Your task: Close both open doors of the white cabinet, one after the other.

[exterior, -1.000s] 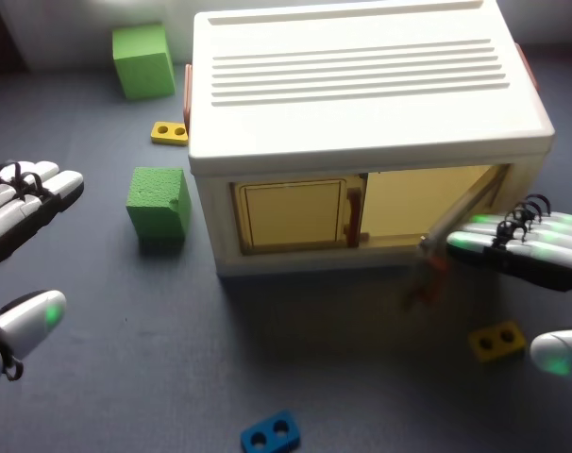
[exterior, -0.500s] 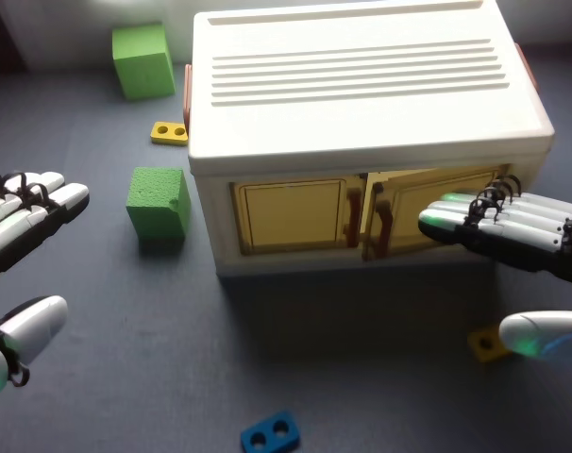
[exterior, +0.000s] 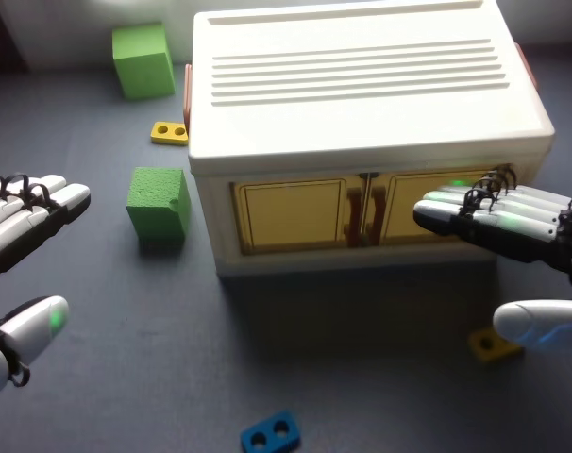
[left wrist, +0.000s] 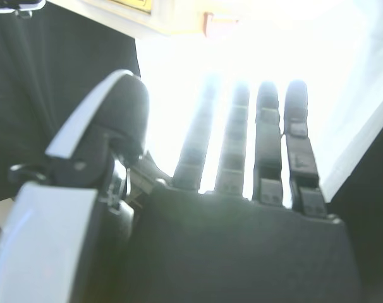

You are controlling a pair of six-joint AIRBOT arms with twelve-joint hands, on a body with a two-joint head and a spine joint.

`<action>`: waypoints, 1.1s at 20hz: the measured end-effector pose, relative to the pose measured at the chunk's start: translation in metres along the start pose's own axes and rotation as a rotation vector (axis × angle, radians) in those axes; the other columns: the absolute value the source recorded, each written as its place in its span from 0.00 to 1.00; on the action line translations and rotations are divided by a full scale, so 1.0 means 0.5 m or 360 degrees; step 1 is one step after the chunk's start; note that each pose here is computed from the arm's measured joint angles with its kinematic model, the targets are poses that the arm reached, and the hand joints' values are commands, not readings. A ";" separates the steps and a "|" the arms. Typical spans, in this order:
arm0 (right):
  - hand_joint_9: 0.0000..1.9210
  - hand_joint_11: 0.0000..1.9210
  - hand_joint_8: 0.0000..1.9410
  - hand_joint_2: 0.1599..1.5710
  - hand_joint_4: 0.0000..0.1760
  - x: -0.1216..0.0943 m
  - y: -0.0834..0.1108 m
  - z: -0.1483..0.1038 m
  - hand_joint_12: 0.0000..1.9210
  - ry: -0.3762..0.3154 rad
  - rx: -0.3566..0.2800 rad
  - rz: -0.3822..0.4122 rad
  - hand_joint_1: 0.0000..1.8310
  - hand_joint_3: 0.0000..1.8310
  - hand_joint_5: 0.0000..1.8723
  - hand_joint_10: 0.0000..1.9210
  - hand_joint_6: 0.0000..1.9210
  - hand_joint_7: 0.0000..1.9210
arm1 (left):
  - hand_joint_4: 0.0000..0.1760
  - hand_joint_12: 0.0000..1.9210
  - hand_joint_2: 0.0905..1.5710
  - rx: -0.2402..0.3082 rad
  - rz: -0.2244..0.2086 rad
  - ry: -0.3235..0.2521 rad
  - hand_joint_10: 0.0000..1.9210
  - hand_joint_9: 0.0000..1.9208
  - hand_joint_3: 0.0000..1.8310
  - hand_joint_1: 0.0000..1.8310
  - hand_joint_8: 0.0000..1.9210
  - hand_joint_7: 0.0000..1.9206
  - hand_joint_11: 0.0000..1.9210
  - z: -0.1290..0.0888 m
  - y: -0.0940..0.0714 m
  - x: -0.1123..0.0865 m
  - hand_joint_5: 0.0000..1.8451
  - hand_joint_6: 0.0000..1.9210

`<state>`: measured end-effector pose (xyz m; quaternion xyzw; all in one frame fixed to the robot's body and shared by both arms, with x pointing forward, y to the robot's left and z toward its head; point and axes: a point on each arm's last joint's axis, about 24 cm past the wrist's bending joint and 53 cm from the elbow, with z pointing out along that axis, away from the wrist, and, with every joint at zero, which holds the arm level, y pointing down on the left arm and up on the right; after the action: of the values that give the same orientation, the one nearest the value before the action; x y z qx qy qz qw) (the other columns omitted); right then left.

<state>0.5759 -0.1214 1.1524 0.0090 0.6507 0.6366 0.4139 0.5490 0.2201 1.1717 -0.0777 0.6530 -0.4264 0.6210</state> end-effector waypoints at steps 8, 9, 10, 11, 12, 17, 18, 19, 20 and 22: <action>0.06 0.08 0.01 0.94 0.22 -0.074 0.006 -0.084 0.02 -0.0160 0.0064 0.0070 0.00 0.00 0.07 0.01 0.01 0.07 | 0.00 0.15 1.00 0.0049 -0.0018 -0.0110 0.00 0.00 0.03 0.00 0.00 0.00 0.00 0.000 -0.009 -0.025 0.04 0.00; 0.03 0.05 0.00 0.95 0.00 -0.092 0.017 -0.090 0.01 -0.0210 0.0026 0.0096 0.00 0.00 0.07 0.00 0.00 0.06 | 0.00 0.14 1.00 0.0047 -0.0029 -0.0141 0.00 0.00 0.04 0.00 0.00 0.00 0.00 0.004 -0.007 -0.030 0.01 0.00; 0.03 0.05 0.00 0.95 0.00 -0.101 0.030 -0.093 0.01 -0.0236 -0.0019 0.0105 0.00 0.00 0.07 0.00 0.00 0.06 | 0.00 0.14 1.00 0.0059 -0.0030 -0.0162 0.00 0.00 0.04 0.00 0.00 0.00 0.00 0.007 -0.009 -0.036 0.01 0.00; 0.07 0.07 0.00 0.92 0.04 -0.108 0.046 -0.095 0.01 -0.0248 -0.0068 0.0100 0.02 0.00 0.11 0.00 0.00 0.09 | 0.00 0.14 1.00 0.0077 -0.0031 -0.0188 0.00 0.00 0.09 0.00 0.00 0.00 0.00 0.010 -0.013 -0.044 0.01 0.00; 0.07 0.08 0.00 0.92 0.03 -0.115 0.058 -0.097 0.01 -0.0270 -0.0107 0.0097 0.07 0.00 0.11 0.00 0.00 0.09 | 0.00 0.03 1.00 0.0092 -0.0034 -0.0208 0.00 0.00 0.07 0.00 0.00 0.00 0.00 0.011 -0.018 -0.050 0.00 0.00; 0.02 0.03 0.00 0.87 0.22 -0.204 0.082 -0.125 0.01 -0.0519 -0.0212 -0.0008 0.25 0.00 0.11 0.00 0.00 0.05 | 0.00 0.00 0.96 0.0199 -0.0069 -0.0300 0.00 0.00 0.00 0.00 0.00 0.00 0.00 0.033 -0.038 -0.081 0.00 0.00; 0.04 0.05 0.00 0.84 0.10 -0.222 0.082 -0.131 0.01 -0.0581 -0.0230 -0.0015 0.34 0.00 0.12 0.00 0.00 0.05 | 0.00 0.00 0.99 0.0227 -0.0075 -0.0314 0.00 0.00 0.05 0.00 0.00 0.00 0.00 0.039 -0.043 -0.085 0.00 0.00; 0.06 0.08 0.00 0.81 0.00 -0.238 0.082 -0.138 0.01 -0.0641 -0.0244 -0.0016 0.42 0.00 0.13 0.00 0.00 0.08 | 0.00 0.00 1.00 0.0259 -0.0080 -0.0329 0.00 0.00 0.08 0.06 0.00 0.00 0.00 0.046 -0.051 -0.091 0.00 0.00; 0.08 0.09 0.00 0.80 0.00 -0.243 0.081 -0.140 0.01 -0.0661 -0.0245 -0.0017 0.46 0.00 0.13 0.00 0.00 0.09 | 0.00 0.00 1.00 0.0302 -0.0091 -0.0342 0.00 0.00 0.09 0.08 0.00 0.00 0.00 0.052 -0.062 -0.098 0.00 0.00; 0.08 0.09 0.00 0.79 0.00 -0.245 0.092 -0.131 0.01 -0.0664 -0.0290 -0.0026 0.53 0.00 0.12 0.00 0.00 0.10 | 0.00 0.00 1.00 0.0373 -0.0096 -0.0370 0.00 0.00 0.03 0.17 0.00 0.00 0.00 0.060 -0.078 -0.114 0.00 0.00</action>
<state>0.5969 -0.2324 1.2455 0.0979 0.4909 0.6736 0.5437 0.5712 0.2178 1.2434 -0.0732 0.5200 -0.5061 0.6841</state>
